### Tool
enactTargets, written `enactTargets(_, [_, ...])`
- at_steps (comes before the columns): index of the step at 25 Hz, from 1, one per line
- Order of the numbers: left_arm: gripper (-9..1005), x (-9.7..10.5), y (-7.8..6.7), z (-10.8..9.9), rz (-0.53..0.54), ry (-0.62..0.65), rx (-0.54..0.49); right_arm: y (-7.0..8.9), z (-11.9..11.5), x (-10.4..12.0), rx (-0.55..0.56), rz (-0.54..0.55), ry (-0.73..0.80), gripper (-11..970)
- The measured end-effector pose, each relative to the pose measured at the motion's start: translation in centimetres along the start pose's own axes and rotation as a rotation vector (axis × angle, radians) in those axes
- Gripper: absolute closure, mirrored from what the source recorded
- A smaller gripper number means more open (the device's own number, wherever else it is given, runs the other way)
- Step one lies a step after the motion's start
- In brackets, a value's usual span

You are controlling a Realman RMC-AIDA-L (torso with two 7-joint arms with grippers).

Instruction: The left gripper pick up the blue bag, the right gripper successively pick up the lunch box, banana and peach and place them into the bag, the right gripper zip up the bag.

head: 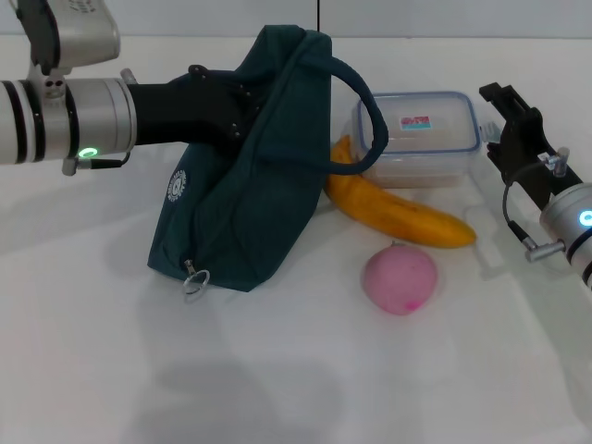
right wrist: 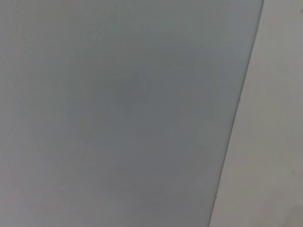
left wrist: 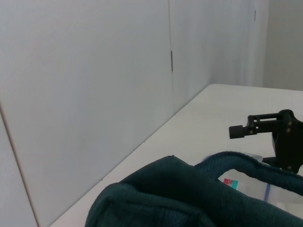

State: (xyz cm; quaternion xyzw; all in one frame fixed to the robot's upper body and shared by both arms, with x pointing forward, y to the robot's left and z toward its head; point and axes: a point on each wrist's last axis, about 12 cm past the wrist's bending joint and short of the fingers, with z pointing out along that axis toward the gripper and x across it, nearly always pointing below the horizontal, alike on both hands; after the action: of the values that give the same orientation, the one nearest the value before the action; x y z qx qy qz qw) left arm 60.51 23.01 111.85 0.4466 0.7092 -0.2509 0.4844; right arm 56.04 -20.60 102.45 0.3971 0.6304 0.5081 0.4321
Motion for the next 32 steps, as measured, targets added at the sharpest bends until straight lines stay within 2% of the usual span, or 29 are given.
enactTargets(16, [956, -0.2, 0.0, 0.1, 0.013, -0.019, 0.0, 0.7, 0.9, -0.1, -0.014, -0.042, 0.025, 445])
enactTargets(21, [956, -0.2, -0.1, 0.2, 0.018, -0.013, 0.008, 0.4, 1.2, 0.1, 0.024, -0.036, 0.037, 449])
enactTargets(26, [956, -0.2, -0.1, 0.2, 0.021, -0.013, 0.008, 0.8, 1.1, 0.0, -0.009, -0.054, 0.029, 452])
enactTargets(32, [956, -0.2, -0.1, 0.0, 0.021, -0.012, 0.005, 0.8, 0.8, -0.2, -0.035, -0.09, 0.013, 752])
